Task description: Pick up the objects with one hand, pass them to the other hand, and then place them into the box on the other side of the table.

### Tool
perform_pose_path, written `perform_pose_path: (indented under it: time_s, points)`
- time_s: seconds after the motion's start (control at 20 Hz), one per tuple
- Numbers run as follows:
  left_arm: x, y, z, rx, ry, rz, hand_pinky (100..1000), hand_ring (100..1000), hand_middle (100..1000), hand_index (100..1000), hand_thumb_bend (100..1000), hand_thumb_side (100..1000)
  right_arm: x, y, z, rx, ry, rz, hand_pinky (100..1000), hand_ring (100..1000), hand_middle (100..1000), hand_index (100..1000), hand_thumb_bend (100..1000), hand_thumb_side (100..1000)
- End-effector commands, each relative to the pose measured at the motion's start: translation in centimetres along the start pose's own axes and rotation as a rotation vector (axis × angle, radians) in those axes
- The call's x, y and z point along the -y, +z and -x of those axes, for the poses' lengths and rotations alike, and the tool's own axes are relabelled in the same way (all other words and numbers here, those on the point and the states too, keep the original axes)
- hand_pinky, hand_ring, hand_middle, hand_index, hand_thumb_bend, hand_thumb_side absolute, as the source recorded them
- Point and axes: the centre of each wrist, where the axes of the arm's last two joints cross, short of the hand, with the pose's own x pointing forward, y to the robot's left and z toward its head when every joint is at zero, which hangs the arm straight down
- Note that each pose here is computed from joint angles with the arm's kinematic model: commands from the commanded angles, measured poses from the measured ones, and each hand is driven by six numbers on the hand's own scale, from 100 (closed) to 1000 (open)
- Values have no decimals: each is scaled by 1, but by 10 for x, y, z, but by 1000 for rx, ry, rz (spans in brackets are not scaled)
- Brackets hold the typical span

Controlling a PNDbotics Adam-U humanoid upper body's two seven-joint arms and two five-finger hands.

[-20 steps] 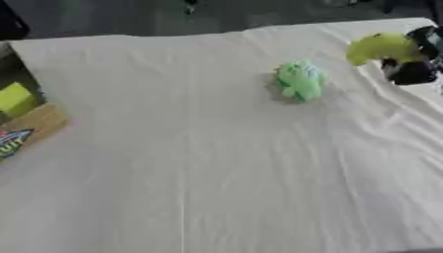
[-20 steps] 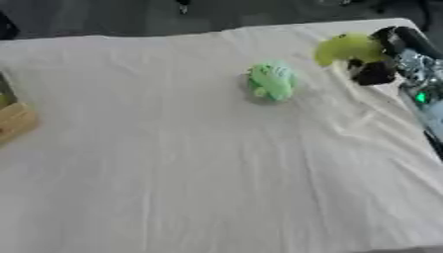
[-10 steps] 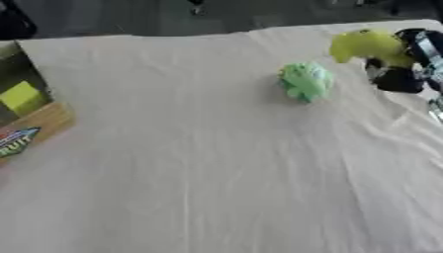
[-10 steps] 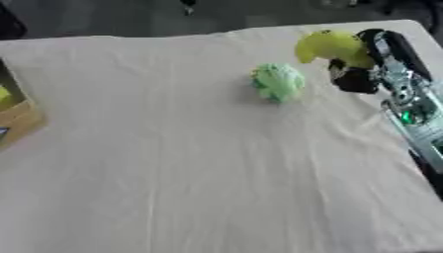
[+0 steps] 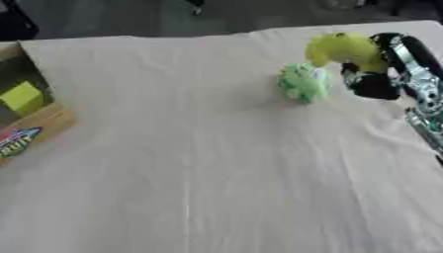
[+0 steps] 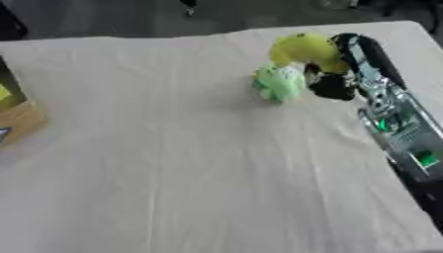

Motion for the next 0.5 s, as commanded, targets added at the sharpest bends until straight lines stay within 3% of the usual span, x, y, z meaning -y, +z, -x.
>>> perform_pose_path:
  time_s: [0.05,0.5]
  points:
    - [-15,1,-15,75,-39,9,593,704,625,786,113,550,-1,0,-13,55,-23,-12,749,510,410,513,100,100]
    - [-8,3,-51,236,-58,128,595,701,620,781,128,539,-21,0,-34,134,-62,-113,746,509,408,513,100,100]
